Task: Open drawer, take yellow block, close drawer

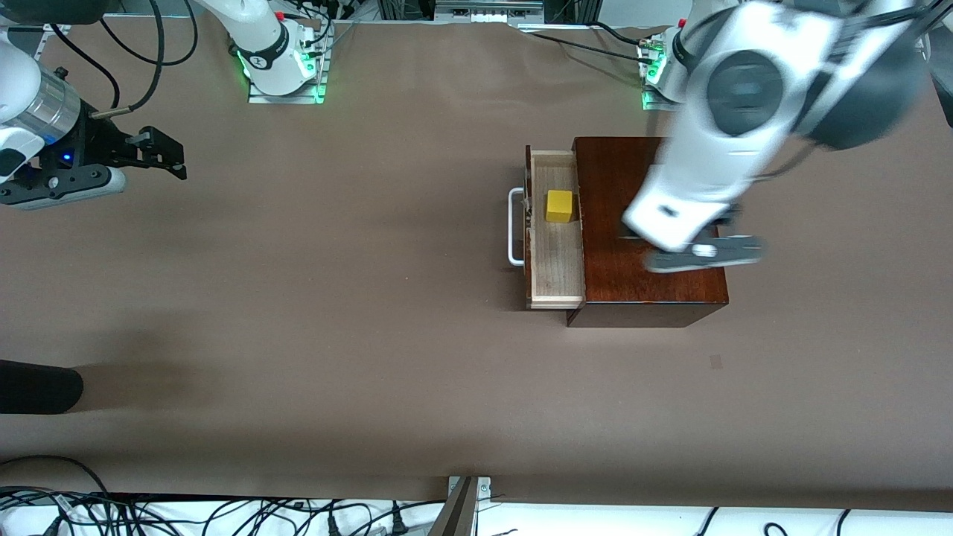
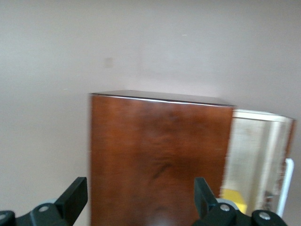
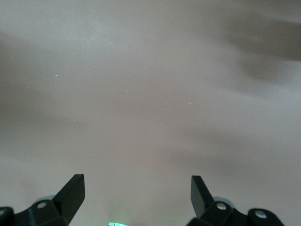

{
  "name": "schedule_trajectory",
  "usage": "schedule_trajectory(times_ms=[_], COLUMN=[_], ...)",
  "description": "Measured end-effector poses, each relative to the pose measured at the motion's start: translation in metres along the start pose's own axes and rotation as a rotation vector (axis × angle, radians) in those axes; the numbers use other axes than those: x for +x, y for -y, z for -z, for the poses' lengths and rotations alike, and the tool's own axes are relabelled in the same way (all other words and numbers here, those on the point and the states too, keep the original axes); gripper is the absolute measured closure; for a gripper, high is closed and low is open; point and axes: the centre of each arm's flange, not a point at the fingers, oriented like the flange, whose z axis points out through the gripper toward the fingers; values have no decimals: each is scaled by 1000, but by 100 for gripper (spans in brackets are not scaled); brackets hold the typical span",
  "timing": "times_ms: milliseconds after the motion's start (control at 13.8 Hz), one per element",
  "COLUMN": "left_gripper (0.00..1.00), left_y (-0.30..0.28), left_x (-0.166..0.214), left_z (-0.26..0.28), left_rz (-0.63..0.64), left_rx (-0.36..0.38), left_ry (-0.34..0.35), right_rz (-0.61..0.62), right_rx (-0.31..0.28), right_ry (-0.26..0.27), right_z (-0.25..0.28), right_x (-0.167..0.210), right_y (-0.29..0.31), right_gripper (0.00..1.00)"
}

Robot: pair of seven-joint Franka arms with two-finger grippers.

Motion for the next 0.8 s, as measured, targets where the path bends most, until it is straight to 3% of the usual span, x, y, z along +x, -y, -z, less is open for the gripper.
schedule_trajectory(times_ms=[217, 362, 652, 796], left_gripper=[0, 0, 0, 0], left_y=[89, 146, 211, 217], left_x=[5, 7, -12, -29], left_z=[13, 16, 1, -5], left_rz=[-53, -71, -30, -47], left_rx=[-75, -132, -123, -117], left_ry=[84, 92, -37, -51], right_rz=[60, 139, 470, 615], right_rx=[31, 29, 24, 24], right_ry=[3, 24, 67, 68], right_z=[-1, -8, -33, -47], right_x=[3, 5, 5, 4], right_y=[36, 78, 183, 236], right_gripper=[0, 0, 0, 0])
